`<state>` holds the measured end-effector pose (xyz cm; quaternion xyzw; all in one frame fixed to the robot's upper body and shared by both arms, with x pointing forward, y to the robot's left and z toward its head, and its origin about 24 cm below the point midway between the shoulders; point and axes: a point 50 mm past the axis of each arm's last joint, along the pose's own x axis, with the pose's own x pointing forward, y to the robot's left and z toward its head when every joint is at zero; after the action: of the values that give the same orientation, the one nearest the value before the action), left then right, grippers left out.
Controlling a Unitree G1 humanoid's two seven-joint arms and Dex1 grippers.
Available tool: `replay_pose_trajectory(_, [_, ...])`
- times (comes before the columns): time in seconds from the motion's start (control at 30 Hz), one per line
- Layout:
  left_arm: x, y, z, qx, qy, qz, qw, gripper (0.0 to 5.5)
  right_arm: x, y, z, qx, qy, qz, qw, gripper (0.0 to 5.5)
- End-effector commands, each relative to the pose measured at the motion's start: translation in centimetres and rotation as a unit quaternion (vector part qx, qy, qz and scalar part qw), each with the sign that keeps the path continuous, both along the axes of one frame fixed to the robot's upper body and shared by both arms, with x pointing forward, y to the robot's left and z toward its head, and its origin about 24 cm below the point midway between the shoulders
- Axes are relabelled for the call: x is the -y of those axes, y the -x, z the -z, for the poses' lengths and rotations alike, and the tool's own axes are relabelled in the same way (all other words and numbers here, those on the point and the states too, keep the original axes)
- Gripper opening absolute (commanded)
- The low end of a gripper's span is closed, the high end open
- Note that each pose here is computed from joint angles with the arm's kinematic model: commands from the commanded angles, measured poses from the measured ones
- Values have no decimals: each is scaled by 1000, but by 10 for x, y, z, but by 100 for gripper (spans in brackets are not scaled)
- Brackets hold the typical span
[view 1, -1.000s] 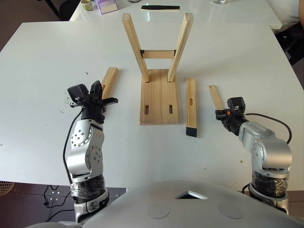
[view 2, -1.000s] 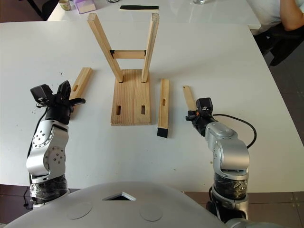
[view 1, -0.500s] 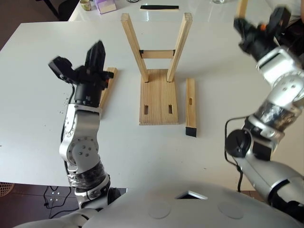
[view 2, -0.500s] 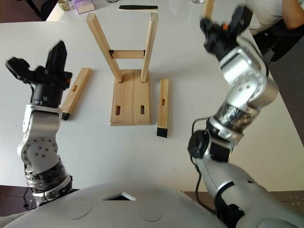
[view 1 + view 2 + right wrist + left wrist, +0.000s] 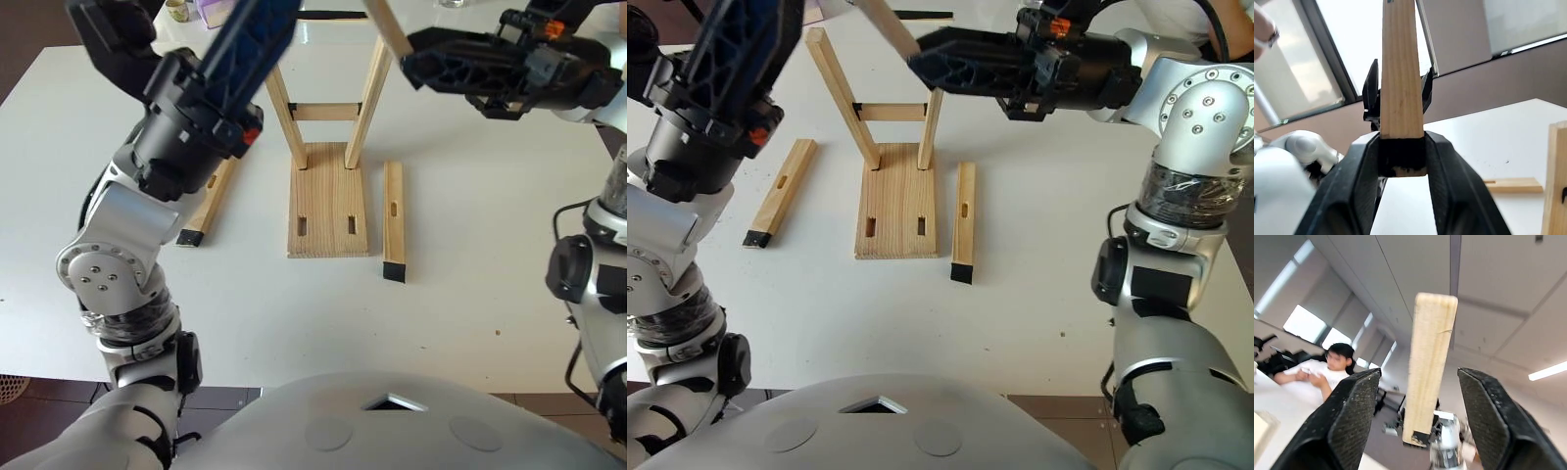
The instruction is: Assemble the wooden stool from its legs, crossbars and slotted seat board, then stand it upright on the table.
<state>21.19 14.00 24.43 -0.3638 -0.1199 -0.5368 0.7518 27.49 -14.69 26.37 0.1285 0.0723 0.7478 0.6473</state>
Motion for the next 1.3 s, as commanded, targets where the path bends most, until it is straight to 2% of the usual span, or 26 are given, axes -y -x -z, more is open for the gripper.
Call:
replay_pose_trajectory(0.03, [3, -3, 3, 9, -56, 24, 998, 290, -1, -1, -1, 37, 51, -35, 997, 131])
replay_pose_trajectory(0.23, [3, -2, 6, 37, -103, 35, 993, 290, -3, -8, 6, 32, 90, -62, 993, 131])
replay_pose_trajectory(0.5, [-3, -3, 10, 48, -93, 7, 994, 290, 1, -16, 7, 23, 101, -55, 993, 131])
replay_pose_trajectory(0.87, [-4, 3, 7, 75, -105, 2, 992, 130, 1, -16, 12, 14, 116, -63, 991, 131])
replay_pose_trajectory(1.03, [-8, 4, 10, 72, -111, -9, 991, 130, 2, -22, 11, 6, 102, -40, 994, 131])
replay_pose_trajectory(1.13, [-8, 3, 13, 70, -111, -19, 991, 130, -2, -22, 15, 44, 91, -36, 994, 131])
replay_pose_trajectory(1.17, [-8, 2, 14, 68, -113, -23, 991, 130, -3, -23, 17, 59, 85, -26, 994, 167])
replay_pose_trajectory(1.23, [-11, -1, 17, 67, -122, -32, 990, 130, -4, -26, 21, 79, 79, 0, 994, 192])
replay_pose_trajectory(1.3, [-21, -3, 22, 68, -144, -48, 986, 130, 1, -31, 34, 111, 114, 47, 986, 219])
